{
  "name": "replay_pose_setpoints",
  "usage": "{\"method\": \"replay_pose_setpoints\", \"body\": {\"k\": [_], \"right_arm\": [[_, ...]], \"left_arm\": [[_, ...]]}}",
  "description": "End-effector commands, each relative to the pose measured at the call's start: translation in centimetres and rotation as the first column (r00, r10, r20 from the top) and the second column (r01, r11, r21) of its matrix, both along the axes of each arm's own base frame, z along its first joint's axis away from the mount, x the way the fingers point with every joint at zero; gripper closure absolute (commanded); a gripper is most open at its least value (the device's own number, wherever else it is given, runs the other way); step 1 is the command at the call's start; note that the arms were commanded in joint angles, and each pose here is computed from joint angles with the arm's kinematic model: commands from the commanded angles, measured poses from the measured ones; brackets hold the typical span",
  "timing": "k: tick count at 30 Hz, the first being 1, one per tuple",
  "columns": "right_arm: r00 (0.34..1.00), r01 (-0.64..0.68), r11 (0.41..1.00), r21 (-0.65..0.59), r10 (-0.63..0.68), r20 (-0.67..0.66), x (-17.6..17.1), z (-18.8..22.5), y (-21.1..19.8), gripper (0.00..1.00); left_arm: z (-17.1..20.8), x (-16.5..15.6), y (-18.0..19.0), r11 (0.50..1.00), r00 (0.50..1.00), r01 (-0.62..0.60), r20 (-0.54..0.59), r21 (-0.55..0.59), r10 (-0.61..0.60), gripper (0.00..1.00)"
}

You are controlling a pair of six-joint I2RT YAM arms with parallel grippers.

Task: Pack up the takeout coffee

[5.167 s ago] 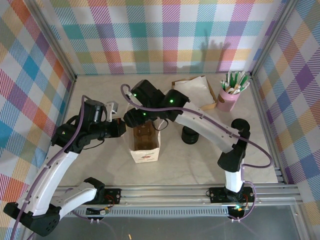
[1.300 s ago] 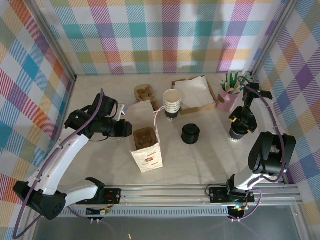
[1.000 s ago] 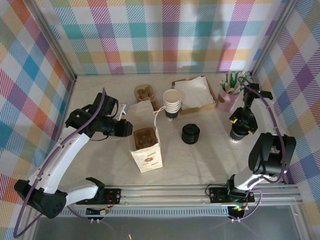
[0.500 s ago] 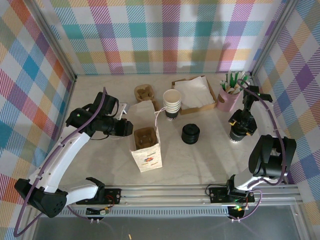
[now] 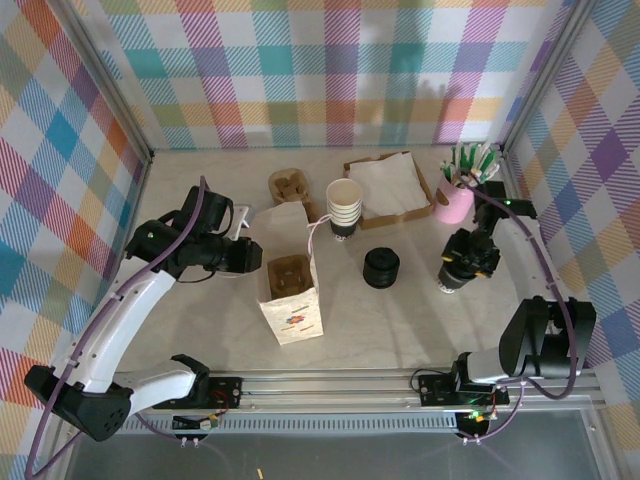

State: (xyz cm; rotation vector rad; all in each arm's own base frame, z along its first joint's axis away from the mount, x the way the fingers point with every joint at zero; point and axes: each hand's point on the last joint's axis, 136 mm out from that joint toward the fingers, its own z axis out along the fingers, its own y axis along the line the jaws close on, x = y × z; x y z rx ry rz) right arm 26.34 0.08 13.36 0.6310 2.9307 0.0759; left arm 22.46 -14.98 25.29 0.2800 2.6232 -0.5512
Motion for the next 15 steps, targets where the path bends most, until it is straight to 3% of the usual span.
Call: {"method": "replay_pose_setpoints", "body": {"k": [1, 4, 10, 15], "right_arm": [[0.992, -0.123, 0.992, -0.009, 0.122, -0.007, -0.9, 0.0, 2.5, 0.36], [0.972, -0.234, 0.972, -0.034, 0.235, 0.008, -0.6, -0.4, 4.8, 0.36], [0.954, -0.298, 0.951, -0.078, 0.300, 0.023, -0.2, -1.5, 5.5, 0.35], [0.947, -0.316, 0.944, -0.094, 0.320, 0.033, 0.2, -1.2, 5.4, 0.21]], "left_arm": [[0.3, 0.3, 0.1, 1.000, 0.999, -0.024, 0.029, -0.013, 0.025, 0.76], [0.2, 0.2, 0.2, 0.999, 0.999, -0.036, 0.034, -0.015, 0.036, 0.77], [0.2, 0.2, 0.4, 0.997, 0.997, -0.067, 0.040, -0.035, 0.068, 0.70], [0.7, 0.3, 0.2, 0.995, 0.995, -0.084, 0.041, -0.062, 0.087, 0.66]]}}
